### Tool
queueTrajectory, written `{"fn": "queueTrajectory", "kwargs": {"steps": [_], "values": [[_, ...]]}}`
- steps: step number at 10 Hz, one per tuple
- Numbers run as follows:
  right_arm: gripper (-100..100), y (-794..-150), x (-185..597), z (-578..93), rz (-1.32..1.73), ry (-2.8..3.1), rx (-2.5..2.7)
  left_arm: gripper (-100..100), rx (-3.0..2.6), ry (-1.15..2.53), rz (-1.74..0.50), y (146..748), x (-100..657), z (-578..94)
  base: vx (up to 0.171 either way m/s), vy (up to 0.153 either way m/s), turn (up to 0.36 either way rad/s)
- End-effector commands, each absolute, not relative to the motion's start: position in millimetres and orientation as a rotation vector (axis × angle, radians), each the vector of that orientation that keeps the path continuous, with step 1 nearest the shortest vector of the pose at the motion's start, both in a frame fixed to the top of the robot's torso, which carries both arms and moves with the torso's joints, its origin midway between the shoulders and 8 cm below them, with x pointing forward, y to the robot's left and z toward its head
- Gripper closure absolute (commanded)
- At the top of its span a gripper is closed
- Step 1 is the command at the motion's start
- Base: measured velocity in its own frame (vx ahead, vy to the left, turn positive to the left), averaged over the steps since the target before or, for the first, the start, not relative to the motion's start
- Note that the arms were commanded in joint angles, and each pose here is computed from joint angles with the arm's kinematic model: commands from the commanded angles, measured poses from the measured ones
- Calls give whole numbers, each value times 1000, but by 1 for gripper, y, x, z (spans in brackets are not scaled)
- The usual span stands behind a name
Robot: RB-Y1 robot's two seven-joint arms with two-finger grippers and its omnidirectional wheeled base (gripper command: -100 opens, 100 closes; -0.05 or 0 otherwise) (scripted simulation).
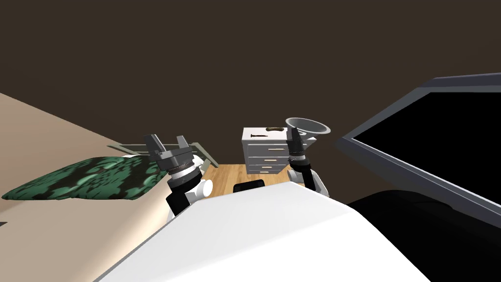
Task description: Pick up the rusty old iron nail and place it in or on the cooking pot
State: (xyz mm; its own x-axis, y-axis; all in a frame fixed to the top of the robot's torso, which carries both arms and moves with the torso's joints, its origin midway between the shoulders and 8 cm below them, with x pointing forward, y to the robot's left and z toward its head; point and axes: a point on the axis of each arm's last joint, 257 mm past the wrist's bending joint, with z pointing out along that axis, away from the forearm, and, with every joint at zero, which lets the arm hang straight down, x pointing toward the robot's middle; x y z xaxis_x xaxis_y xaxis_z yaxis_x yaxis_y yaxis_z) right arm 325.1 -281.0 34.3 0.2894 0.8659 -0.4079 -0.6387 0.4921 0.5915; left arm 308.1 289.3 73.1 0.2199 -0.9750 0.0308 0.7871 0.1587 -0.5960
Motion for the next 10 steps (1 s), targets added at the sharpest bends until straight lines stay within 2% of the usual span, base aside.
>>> {"fn": "queueTrajectory", "kwargs": {"steps": [1,5,10], "values": [[-100,-285,327,31,973,819,285,0,-558,405,-1310,289,308,73,-137,-61,19],[-100,-293,333,22,850,930,148,0,-558,405,-1310,289,308,73,-142,-45,25],[-100,-306,341,12,716,1047,-12,0,-559,405,-1309,289,308,73,-61,-9,20]]}}
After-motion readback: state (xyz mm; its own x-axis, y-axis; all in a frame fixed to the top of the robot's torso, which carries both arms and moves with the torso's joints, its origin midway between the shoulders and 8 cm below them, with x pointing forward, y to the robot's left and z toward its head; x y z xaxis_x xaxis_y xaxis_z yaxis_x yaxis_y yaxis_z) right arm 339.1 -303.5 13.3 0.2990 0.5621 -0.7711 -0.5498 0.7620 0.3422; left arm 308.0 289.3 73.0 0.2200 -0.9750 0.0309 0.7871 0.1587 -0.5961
